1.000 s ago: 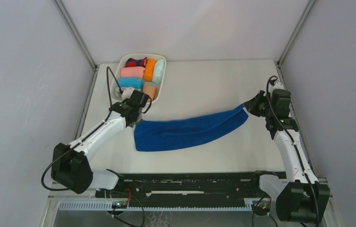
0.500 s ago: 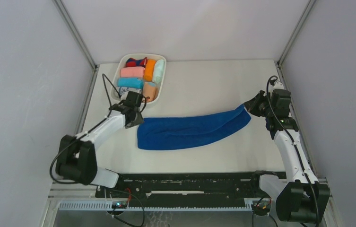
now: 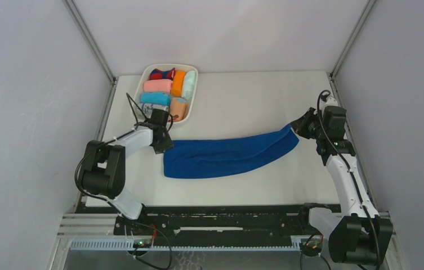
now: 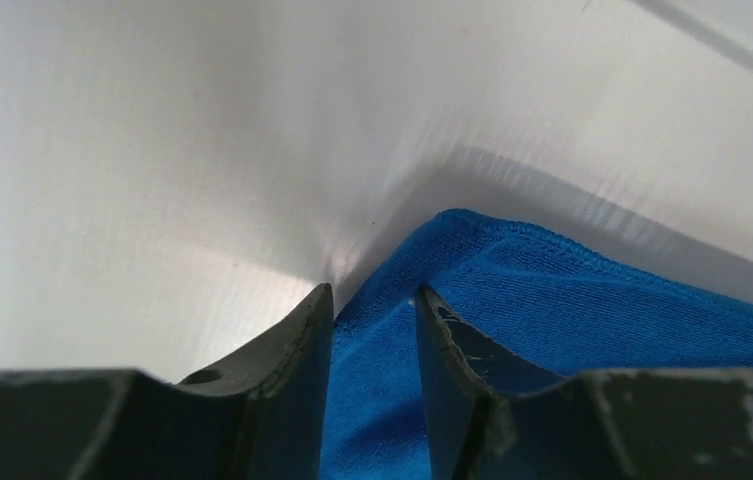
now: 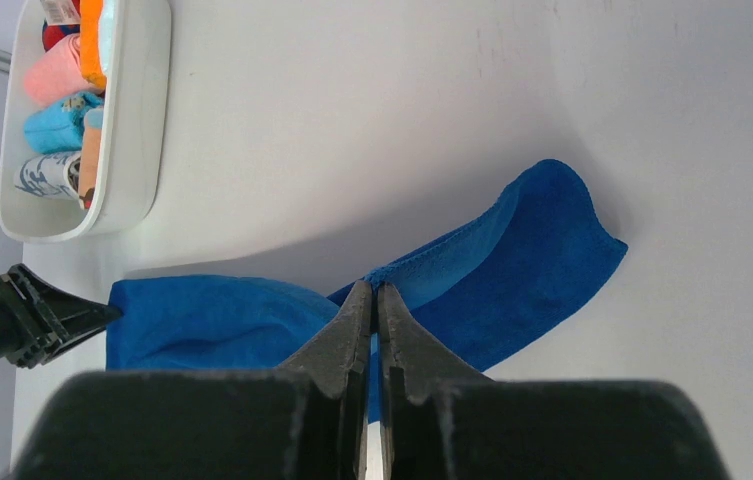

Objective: Roll the towels
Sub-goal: Flatten out the towel at the center of the board.

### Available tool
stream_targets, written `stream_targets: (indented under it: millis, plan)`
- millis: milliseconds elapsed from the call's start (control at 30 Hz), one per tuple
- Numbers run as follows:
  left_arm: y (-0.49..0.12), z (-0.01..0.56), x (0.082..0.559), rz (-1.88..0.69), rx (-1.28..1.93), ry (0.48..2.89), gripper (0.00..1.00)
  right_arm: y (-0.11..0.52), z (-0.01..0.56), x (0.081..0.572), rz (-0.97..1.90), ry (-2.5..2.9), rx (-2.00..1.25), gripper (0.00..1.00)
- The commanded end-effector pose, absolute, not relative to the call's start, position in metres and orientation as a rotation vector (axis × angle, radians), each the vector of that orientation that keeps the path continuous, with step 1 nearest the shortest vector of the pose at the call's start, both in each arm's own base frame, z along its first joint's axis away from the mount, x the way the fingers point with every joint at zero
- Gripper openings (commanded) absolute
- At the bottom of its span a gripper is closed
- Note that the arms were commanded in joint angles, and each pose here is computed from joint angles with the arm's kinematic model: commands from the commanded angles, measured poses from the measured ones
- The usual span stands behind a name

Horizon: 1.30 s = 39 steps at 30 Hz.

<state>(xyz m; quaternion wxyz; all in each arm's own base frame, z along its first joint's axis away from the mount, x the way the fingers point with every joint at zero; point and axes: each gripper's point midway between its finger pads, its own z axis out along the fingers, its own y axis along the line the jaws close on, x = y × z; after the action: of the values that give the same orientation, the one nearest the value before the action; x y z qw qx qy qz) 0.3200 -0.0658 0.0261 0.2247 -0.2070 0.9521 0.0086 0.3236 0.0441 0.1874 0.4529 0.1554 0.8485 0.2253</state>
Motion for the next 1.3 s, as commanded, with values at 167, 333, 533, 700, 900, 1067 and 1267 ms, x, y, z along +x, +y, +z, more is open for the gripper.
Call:
stream_targets:
  millis: [167,333,533,700,900,1067,1267]
  plan:
    - [-0.073,0.015,0.326,-0.01,-0.528,2.656,0.07,0.045,0.199,0.327,0.551,2.05,0.333,0.0]
    - [-0.038,0.079,0.316,0.333,-0.493,2.467,0.0,0.046,0.201,0.327,0.556,2.045,0.33,0.0]
    - [-0.024,0.131,0.278,0.649,-0.464,2.296,0.11,0.045,0.204,0.325,0.552,2.033,0.332,0.0]
    - [-0.038,0.106,0.249,0.611,-0.413,2.363,0.24,0.043,0.205,0.322,0.541,2.033,0.339,0.0]
    - [-0.093,0.083,0.22,0.139,-0.409,2.442,0.32,0.041,0.203,0.321,0.531,2.043,0.35,0.0]
    - [-0.095,0.093,0.222,-0.058,-0.461,2.393,0.44,0.043,0.199,0.323,0.548,2.053,0.355,0.0]
    - [-0.073,0.106,0.267,-0.108,-0.531,2.357,0.5,0.045,0.199,0.324,0.553,2.057,0.344,0.0]
